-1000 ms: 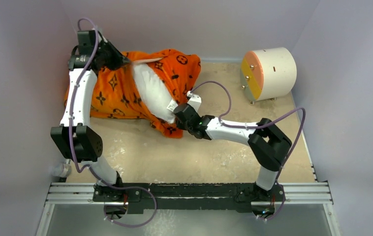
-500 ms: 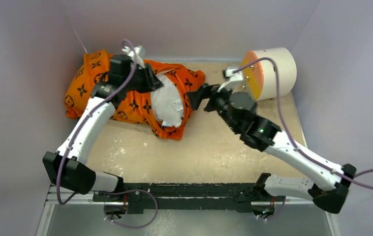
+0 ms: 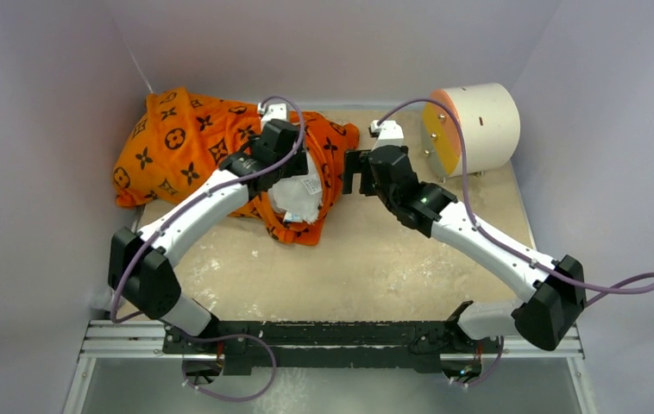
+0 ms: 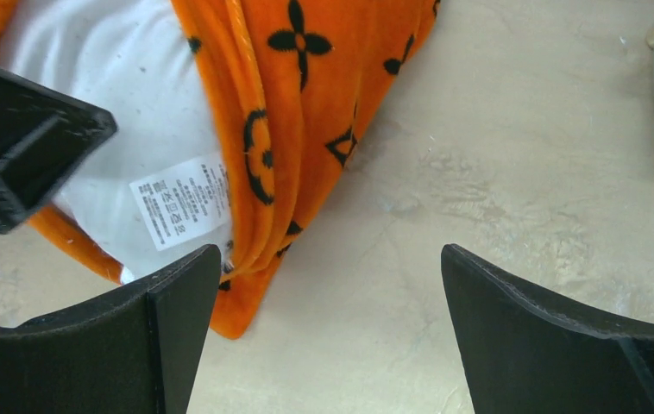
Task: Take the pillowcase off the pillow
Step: Remove the pillow from the pillowcase.
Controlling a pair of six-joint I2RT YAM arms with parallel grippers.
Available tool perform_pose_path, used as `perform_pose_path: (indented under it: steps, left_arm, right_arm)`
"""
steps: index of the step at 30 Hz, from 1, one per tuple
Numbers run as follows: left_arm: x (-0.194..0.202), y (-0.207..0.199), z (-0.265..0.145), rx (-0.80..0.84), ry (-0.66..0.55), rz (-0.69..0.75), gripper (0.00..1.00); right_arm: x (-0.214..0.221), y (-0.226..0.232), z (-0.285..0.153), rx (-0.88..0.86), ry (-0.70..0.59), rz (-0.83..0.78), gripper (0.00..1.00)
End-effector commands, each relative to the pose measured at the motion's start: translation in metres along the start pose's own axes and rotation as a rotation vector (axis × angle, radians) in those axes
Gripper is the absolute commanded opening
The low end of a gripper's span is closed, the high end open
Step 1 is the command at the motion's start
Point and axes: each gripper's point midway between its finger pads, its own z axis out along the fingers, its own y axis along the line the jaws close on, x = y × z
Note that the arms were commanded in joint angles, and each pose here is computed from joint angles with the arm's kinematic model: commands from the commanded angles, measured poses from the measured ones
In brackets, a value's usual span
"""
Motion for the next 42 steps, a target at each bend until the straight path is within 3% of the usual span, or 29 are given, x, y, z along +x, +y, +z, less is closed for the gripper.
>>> perform_pose_path:
  steps: [1, 10, 11, 12, 13, 15, 20, 25, 29, 37, 42]
  left_arm:
    - [0.024, -0.001, 0.033, -0.029, 0.007, -0.015, 0.75]
    - [0.11, -0.018, 0.105, 0.046, 0.157, -0.021, 0.78]
    - [0.122, -0.016, 0.111, 0.061, 0.189, -0.025, 0.62]
    - [0.134, -0.014, 0.117, 0.09, 0.23, -0.036, 0.29]
    - [0.142, -0.012, 0.121, 0.109, 0.273, -0.067, 0.02]
    - [0.15, -0.003, 0.122, 0.136, 0.315, -0.139, 0.0]
    - [0.128, 0.019, 0.097, 0.169, 0.241, -0.239, 0.0]
    - [0.128, 0.031, 0.075, 0.154, 0.243, -0.221, 0.0]
    - [0.136, 0.036, 0.069, 0.143, 0.253, -0.229, 0.0]
    - [0.128, 0.036, 0.062, 0.144, 0.232, -0.251, 0.0]
    - [0.126, 0.038, 0.055, 0.137, 0.237, -0.249, 0.0]
  right_arm:
    - [-0.014, -0.004, -0.007, -0.024, -0.044, 0.034, 0.99]
    - [-0.009, -0.015, 0.031, -0.027, -0.016, 0.043, 0.99]
    - [-0.009, -0.017, 0.04, -0.028, -0.008, 0.045, 0.99]
    - [-0.011, -0.019, 0.05, -0.03, -0.005, 0.05, 0.99]
    - [-0.012, -0.023, 0.06, -0.026, 0.001, 0.053, 0.99]
    - [-0.011, -0.022, 0.082, -0.031, 0.019, 0.033, 0.99]
    - [-0.01, -0.011, 0.131, -0.018, 0.04, -0.061, 0.99]
    - [-0.036, 0.029, 0.128, -0.213, -0.079, -0.072, 0.99]
    - [-0.039, 0.075, 0.113, -0.35, -0.124, -0.186, 0.99]
    - [0.008, 0.102, 0.145, -0.331, 0.016, -0.279, 0.97]
    - [0.016, 0.094, 0.156, -0.267, 0.051, -0.237, 0.88]
